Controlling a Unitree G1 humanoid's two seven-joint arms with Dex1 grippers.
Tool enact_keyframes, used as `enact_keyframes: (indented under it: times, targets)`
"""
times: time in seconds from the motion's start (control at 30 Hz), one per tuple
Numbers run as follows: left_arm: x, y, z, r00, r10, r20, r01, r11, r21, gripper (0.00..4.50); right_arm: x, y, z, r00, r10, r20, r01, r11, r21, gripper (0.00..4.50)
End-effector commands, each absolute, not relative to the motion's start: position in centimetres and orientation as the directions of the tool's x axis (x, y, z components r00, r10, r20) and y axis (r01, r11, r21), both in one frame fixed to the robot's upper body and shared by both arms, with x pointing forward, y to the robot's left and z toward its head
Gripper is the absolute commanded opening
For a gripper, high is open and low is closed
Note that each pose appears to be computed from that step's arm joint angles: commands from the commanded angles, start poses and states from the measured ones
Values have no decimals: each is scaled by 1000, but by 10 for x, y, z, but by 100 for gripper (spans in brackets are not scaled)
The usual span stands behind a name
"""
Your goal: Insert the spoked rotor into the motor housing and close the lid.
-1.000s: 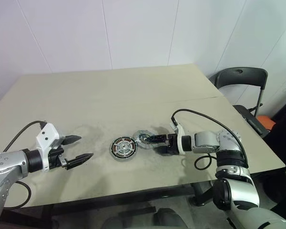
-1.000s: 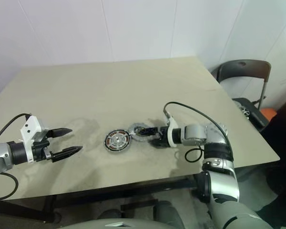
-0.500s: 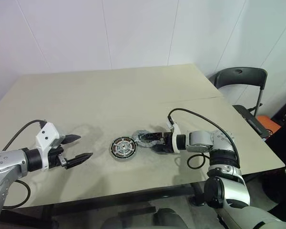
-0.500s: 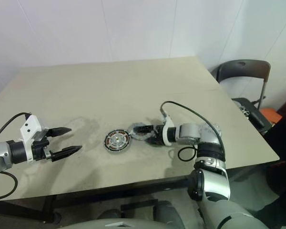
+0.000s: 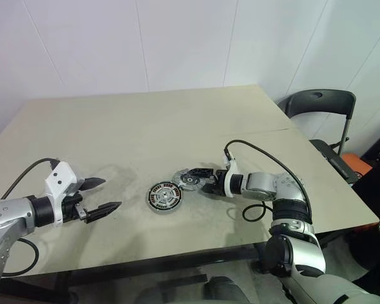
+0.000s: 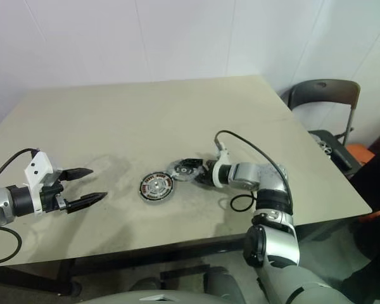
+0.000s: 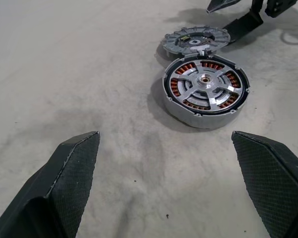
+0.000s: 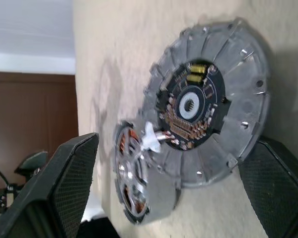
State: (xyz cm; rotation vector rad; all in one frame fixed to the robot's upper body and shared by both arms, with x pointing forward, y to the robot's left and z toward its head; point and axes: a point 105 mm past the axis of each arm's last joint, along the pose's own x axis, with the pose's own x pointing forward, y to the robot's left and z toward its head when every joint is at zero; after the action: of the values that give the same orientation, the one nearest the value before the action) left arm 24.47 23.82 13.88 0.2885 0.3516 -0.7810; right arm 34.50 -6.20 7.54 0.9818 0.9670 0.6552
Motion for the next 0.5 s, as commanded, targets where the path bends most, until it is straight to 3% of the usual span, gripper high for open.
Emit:
enact_keyframes:
  times: [0.03, 0.23, 0.5]
  targets:
    - [245, 244, 151, 682, -616, -394, 714, 678, 175, 450, 352, -55, 104, 472, 840, -268, -144, 373, 917, 443]
    - [245, 249, 152, 691, -602, -400, 704, 686, 183, 450, 351, -48, 123, 468, 867, -168, -217, 298, 930, 443]
    - [245, 256, 155, 708, -584, -397, 686, 701, 194, 450, 352, -33, 111, 461, 864, -203, -219, 333, 917, 443]
